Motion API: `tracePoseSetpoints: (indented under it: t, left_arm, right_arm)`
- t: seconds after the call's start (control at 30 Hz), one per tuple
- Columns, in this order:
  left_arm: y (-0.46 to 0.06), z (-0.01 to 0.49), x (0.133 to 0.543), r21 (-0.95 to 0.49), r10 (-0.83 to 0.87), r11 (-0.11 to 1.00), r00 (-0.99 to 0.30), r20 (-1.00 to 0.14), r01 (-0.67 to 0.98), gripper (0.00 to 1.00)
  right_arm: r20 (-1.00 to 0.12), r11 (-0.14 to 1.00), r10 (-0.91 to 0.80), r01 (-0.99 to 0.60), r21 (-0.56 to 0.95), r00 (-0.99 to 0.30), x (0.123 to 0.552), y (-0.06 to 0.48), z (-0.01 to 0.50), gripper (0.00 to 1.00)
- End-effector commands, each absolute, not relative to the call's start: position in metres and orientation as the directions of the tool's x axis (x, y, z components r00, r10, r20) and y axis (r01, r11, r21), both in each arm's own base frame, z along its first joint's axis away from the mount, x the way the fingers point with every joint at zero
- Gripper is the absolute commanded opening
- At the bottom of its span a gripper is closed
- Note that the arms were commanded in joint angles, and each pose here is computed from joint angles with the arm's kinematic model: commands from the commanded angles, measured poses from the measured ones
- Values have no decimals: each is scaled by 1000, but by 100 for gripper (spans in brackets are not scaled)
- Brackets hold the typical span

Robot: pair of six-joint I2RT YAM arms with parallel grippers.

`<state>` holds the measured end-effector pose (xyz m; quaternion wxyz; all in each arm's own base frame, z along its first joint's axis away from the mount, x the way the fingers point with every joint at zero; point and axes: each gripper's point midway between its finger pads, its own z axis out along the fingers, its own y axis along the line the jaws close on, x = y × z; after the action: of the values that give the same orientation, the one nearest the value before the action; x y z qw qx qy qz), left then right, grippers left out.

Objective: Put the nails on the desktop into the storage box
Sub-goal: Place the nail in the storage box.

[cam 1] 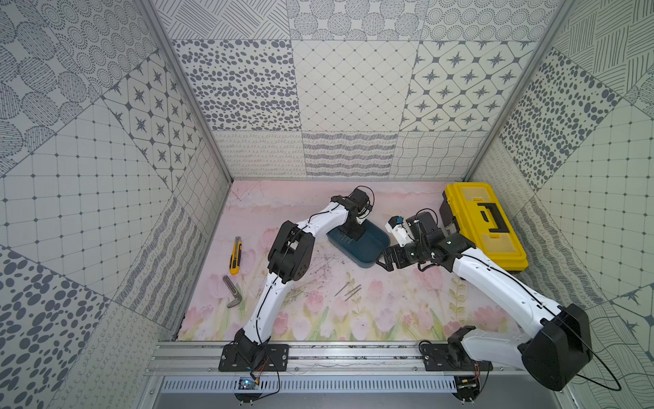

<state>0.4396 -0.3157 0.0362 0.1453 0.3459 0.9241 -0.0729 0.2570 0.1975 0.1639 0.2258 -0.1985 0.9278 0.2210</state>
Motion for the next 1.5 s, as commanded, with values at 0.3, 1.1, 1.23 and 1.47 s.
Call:
tracePoseSetpoints:
  t: [0.3,1.1,1.23,1.47]
  left_arm:
    - [-310,27,445,-8,645,736,-704,-297,677,0]
    - [-311,43,448,-2,629,746,-705,-328,666,26]
    - [-313,60,448,-1,619,748,-699,-358,664,33]
    - [-320,104,443,10,606,747,-674,-423,665,34]
  right_arm:
    - [-564,806,-229,-480,347,-793,261,200,177,97]
    - [-595,797,-189,-476,372,-781,261,196,185,97]
    - [-601,797,-183,-476,373,-778,260,195,187,97]
    - [-619,792,-176,-483,373,-766,259,195,194,97]
